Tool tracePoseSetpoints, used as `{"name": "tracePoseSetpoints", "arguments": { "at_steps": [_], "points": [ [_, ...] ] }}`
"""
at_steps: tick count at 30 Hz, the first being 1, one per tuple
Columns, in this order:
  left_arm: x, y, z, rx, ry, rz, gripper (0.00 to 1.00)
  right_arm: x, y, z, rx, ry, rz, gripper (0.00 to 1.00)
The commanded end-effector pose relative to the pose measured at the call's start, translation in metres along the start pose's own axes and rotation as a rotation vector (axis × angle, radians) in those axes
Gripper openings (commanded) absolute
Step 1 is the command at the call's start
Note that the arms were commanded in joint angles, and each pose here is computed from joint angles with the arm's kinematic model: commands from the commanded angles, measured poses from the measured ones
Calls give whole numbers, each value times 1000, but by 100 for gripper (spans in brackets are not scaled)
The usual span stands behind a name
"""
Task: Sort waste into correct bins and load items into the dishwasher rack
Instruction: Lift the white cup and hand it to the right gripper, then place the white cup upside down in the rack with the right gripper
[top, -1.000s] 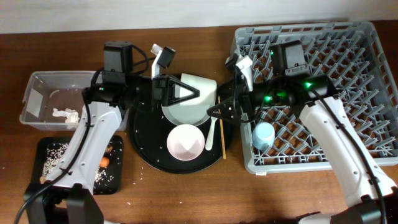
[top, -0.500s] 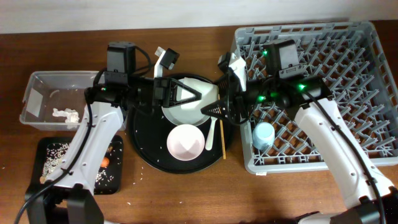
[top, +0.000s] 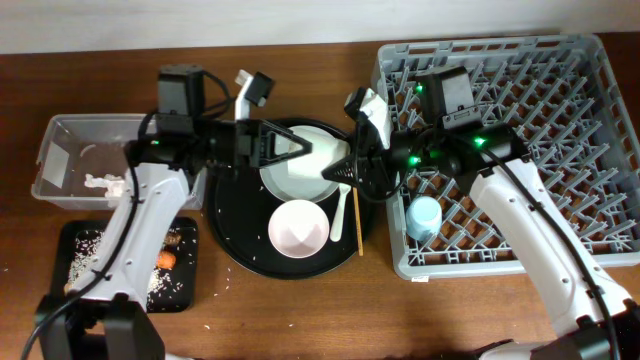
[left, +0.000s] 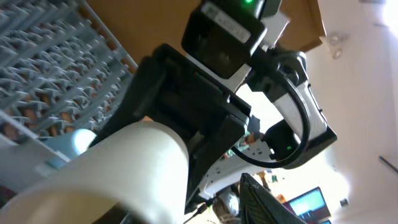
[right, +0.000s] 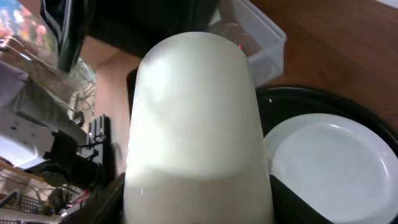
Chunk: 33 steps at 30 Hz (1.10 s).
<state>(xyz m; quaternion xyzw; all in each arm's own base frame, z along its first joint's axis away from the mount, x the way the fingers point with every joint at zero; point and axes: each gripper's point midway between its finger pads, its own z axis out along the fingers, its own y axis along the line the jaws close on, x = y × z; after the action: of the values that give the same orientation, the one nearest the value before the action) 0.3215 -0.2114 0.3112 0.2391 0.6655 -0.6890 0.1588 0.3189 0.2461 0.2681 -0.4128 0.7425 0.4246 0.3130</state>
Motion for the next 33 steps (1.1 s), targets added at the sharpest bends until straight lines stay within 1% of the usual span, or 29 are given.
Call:
{"name": "tracePoseSetpoints", "arguments": {
  "at_steps": [1, 2, 4, 6, 7, 9, 10, 11, 12, 14, 15, 17, 18, 20, 21, 22, 23, 27, 31, 33],
  "points": [
    [-9, 2, -20, -28, -47, 23, 42, 8, -22, -15, 87, 12, 61, 27],
    [-10, 3, -22, -35, -53, 23, 42, 11, -35, -25, 131, 4, 132, 24],
    [-10, 5, -22, -49, -58, 23, 42, 19, -57, -48, 200, -12, 226, 23],
    [-11, 6, -22, -56, -60, 22, 42, 55, -106, -97, 484, 38, 488, 22],
    [-11, 7, -22, -58, -61, 22, 42, 71, -118, -124, 601, 65, 600, 22],
    [-12, 11, -22, -83, -69, 21, 41, 87, -123, -178, 792, 92, 778, 21],
    [-13, 12, -22, -88, -70, 21, 41, 89, -118, -208, 900, 102, 853, 21],
    [-13, 12, -22, -92, -71, 21, 41, 90, -113, -226, 974, 116, 891, 21],
    [-14, 16, -23, -111, -78, 20, 41, 91, -103, -242, 1050, 141, 930, 21],
    [-15, 30, -24, -189, -101, -14, 41, 112, -90, -257, 1150, 234, 1013, 21],
    [-15, 44, -25, -270, -120, -44, 41, 123, -86, -262, 1189, 282, 1048, 21],
    [-15, 82, -30, -496, -155, -90, 41, 134, -84, -260, 1185, 339, 1090, 21],
    [-12, 109, -36, -685, -174, -110, 44, 146, -84, -257, 1173, 406, 1127, 21],
    [-6, 125, -33, -812, -162, -111, 60, 160, -84, -250, 1135, 488, 1179, 21],
    [-4, 130, -28, -854, -152, -99, 71, 169, -83, -246, 1112, 541, 1211, 21],
    [-3, 132, -26, -882, -148, -90, 82, 174, -86, -243, 1099, 569, 1229, 21],
    [-1, 136, -21, -928, -138, -74, 99, 182, -90, -238, 1083, 603, 1248, 21],
    [1, 136, -17, -934, -129, -71, 99, 204, -96, -226, 1047, 671, 1291, 22],
    [1, 136, -17, -934, -129, -72, 99, 226, -109, -212, 1037, 666, 1294, 22],
    [1, 136, -17, -934, -129, -71, 99, 231, -114, -205, 1023, 644, 1294, 22]
  ]
}}
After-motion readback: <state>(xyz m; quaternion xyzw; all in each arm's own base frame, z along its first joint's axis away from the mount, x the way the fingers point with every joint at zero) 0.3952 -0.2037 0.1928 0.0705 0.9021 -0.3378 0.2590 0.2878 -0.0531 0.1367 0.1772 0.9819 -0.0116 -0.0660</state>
